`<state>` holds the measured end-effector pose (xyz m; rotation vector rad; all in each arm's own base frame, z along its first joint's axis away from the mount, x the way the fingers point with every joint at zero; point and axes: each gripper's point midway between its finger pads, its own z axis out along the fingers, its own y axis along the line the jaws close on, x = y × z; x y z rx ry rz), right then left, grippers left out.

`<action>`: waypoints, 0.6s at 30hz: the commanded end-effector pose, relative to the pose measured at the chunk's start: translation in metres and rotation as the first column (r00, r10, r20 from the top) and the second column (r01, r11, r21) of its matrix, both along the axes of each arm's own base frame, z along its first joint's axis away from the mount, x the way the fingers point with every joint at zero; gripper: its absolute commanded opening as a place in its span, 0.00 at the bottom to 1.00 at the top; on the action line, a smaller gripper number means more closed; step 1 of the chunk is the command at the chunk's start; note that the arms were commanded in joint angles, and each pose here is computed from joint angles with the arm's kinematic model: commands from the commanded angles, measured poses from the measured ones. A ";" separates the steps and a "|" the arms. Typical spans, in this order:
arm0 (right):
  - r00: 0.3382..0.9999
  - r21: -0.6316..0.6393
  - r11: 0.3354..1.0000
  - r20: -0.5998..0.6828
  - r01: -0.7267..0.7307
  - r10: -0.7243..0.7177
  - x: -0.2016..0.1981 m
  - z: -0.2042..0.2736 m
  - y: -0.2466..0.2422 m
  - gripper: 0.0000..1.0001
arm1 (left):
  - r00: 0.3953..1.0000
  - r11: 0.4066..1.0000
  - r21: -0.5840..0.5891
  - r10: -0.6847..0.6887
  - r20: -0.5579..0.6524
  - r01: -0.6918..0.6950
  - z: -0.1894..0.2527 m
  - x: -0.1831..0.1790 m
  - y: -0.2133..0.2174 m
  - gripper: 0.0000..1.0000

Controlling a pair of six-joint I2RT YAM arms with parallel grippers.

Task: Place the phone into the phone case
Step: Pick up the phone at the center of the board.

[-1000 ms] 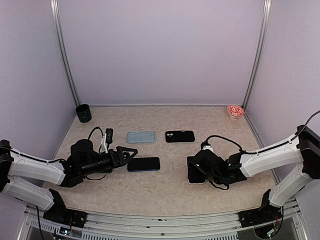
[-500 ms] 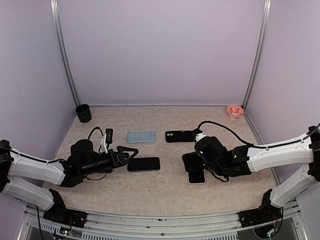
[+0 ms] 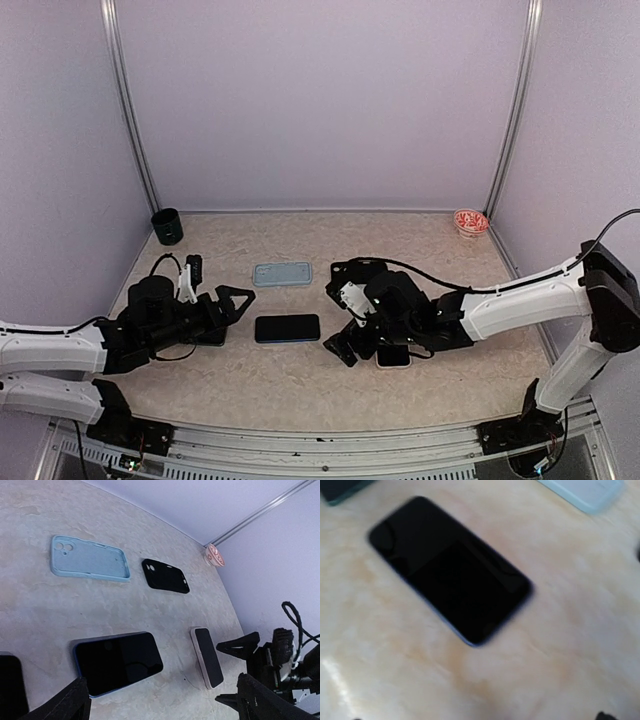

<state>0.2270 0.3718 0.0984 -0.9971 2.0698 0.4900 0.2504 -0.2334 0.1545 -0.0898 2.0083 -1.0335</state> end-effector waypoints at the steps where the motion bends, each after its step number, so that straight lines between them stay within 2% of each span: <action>1: 0.977 0.066 0.979 0.103 -0.194 0.187 -0.009 0.033 0.036 1.00 | 0.989 0.987 0.095 0.137 -0.049 -0.132 -0.012 0.010 0.030 0.99; 6: 0.937 0.011 0.949 0.161 -0.314 0.309 -0.013 0.035 0.049 1.00 | 0.986 0.985 0.128 0.130 -0.104 -0.117 -0.025 0.011 0.028 0.99; 12: 0.854 -0.065 0.880 0.216 -0.470 0.473 -0.016 0.022 0.060 1.00 | 0.980 0.988 0.140 0.088 -0.178 -0.063 -0.043 0.013 0.013 0.99; 18: 0.812 -0.038 0.830 0.186 -0.557 0.553 0.000 0.010 0.059 1.00 | 0.975 0.992 0.121 0.046 -0.217 -0.020 -0.050 0.013 -0.001 0.99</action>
